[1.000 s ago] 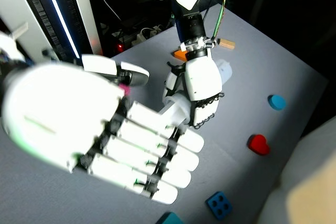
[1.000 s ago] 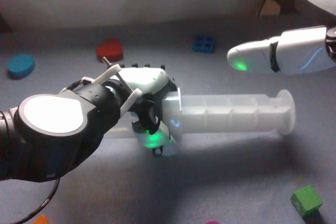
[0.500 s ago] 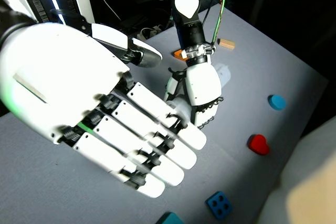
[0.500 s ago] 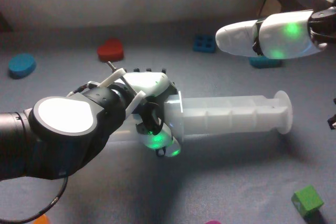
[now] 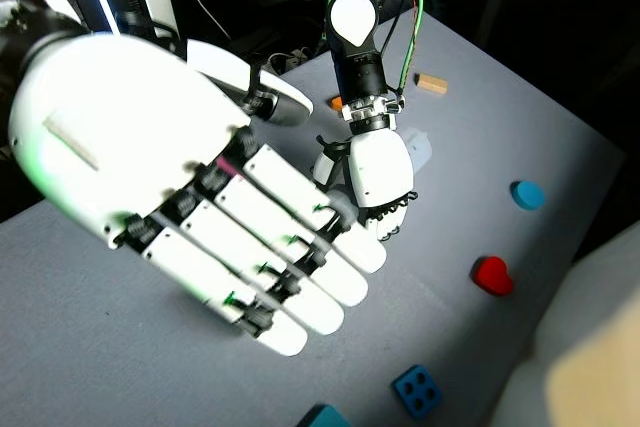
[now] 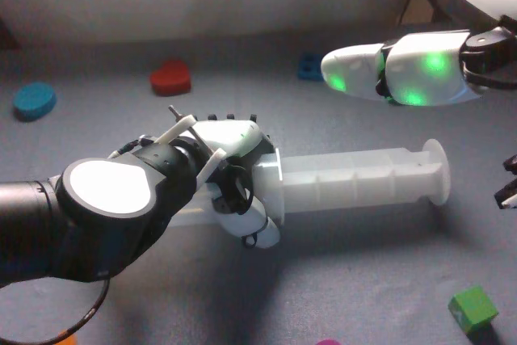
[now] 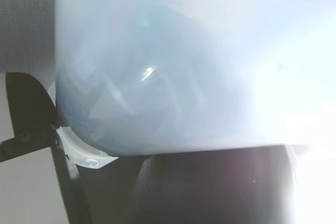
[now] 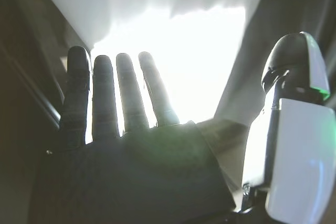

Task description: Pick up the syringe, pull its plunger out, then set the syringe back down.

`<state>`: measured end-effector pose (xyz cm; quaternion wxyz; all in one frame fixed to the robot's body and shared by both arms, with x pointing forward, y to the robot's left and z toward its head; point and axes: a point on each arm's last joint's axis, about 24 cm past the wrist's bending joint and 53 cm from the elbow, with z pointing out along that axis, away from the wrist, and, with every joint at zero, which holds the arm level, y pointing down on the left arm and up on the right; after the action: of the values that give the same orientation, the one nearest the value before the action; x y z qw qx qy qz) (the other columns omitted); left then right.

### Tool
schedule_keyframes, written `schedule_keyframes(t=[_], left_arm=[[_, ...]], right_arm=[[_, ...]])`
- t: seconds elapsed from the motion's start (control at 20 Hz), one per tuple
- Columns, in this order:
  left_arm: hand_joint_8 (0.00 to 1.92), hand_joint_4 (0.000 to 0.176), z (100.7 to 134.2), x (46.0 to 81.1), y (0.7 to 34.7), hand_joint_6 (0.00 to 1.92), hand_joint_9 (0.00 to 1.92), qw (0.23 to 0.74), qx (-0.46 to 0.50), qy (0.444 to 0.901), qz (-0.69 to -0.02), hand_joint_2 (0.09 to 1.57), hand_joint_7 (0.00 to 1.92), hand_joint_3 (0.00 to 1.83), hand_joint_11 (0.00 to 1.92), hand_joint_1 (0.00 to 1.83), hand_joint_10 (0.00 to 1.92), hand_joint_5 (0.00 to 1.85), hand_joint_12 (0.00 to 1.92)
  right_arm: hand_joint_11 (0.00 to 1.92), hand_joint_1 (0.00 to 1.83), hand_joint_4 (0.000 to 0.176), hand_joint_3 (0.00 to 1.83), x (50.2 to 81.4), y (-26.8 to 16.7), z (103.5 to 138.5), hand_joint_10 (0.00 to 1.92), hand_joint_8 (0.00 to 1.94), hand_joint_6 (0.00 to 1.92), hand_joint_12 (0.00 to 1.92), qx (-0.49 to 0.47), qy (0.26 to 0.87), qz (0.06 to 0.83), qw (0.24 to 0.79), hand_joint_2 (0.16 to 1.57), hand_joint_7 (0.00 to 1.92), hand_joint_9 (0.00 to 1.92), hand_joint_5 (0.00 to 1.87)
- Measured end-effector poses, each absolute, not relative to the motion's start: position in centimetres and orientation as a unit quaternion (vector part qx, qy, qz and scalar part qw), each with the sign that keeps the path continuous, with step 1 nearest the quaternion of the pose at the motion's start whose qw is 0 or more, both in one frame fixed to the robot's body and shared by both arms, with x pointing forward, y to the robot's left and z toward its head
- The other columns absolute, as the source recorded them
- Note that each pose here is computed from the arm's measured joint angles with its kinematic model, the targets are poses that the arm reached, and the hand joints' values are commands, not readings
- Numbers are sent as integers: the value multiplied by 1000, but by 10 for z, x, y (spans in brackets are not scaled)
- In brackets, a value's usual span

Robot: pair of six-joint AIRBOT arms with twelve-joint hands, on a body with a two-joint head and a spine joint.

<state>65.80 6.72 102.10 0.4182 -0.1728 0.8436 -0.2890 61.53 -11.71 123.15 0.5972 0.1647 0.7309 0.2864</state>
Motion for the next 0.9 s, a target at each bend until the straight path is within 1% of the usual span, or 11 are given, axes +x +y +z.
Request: schedule_keyframes(t=[0.15,0.2,0.35,0.4,0.45,0.5,0.6,0.7,0.75,0.85,0.9], left_arm=[[1400,0,1021,658,66,1081,649,419,-172,843,-289,1212,779,1,594,1480,1491,762,1769],[1418,0,1021,658,66,1112,637,420,-172,843,-289,1221,775,0,567,1371,1555,789,1614],[1429,0,1022,658,65,1201,640,420,-172,842,-290,1237,731,1,563,1335,1582,745,1489],[935,0,1022,658,65,1343,510,421,-171,842,-290,1251,595,0,415,1099,943,721,1314],[935,0,1022,659,65,1343,510,421,-171,843,-290,1251,595,0,415,1099,943,721,1314],[591,0,1022,659,64,739,492,423,-166,842,-290,1195,592,0,350,1024,706,597,1217],[87,0,1027,661,62,59,439,428,-161,840,-292,1164,560,0,123,822,183,567,1029],[26,0,1027,661,61,14,424,428,-162,840,-293,1139,512,0,67,770,92,519,1004],[0,0,1027,660,61,0,281,426,-162,840,-294,1112,309,0,2,643,10,350,793],[0,0,1026,658,59,0,154,421,-163,842,-296,1069,159,0,0,578,0,224,533],[0,0,1024,657,57,0,154,418,-162,843,-298,1069,159,0,0,578,0,224,533]], right_arm=[[0,234,0,10,612,-107,1238,4,3,6,562,140,726,298,603,917,77,62,86],[0,233,0,9,610,-102,1238,5,4,6,563,129,725,302,605,918,80,67,89],[0,236,0,8,608,-99,1232,8,5,8,562,118,728,300,604,918,86,74,94],[0,235,0,5,608,-98,1233,7,4,8,580,118,727,302,605,919,93,83,105],[0,235,0,5,608,-97,1234,7,4,8,580,118,725,303,607,919,93,83,105],[0,234,0,5,608,-97,1235,7,5,7,579,119,724,303,608,919,97,83,105],[0,215,0,6,608,-97,1233,6,5,6,578,120,726,303,606,923,102,85,106],[0,215,0,6,607,-96,1231,6,5,6,578,121,726,304,605,924,102,85,106],[0,216,0,5,607,-96,1232,6,3,3,578,122,726,303,606,924,100,86,102],[0,219,0,5,607,-95,1232,6,4,1,578,122,725,304,606,923,102,89,97],[0,219,0,5,607,-94,1232,6,4,1,578,122,725,304,605,923,102,89,97]])
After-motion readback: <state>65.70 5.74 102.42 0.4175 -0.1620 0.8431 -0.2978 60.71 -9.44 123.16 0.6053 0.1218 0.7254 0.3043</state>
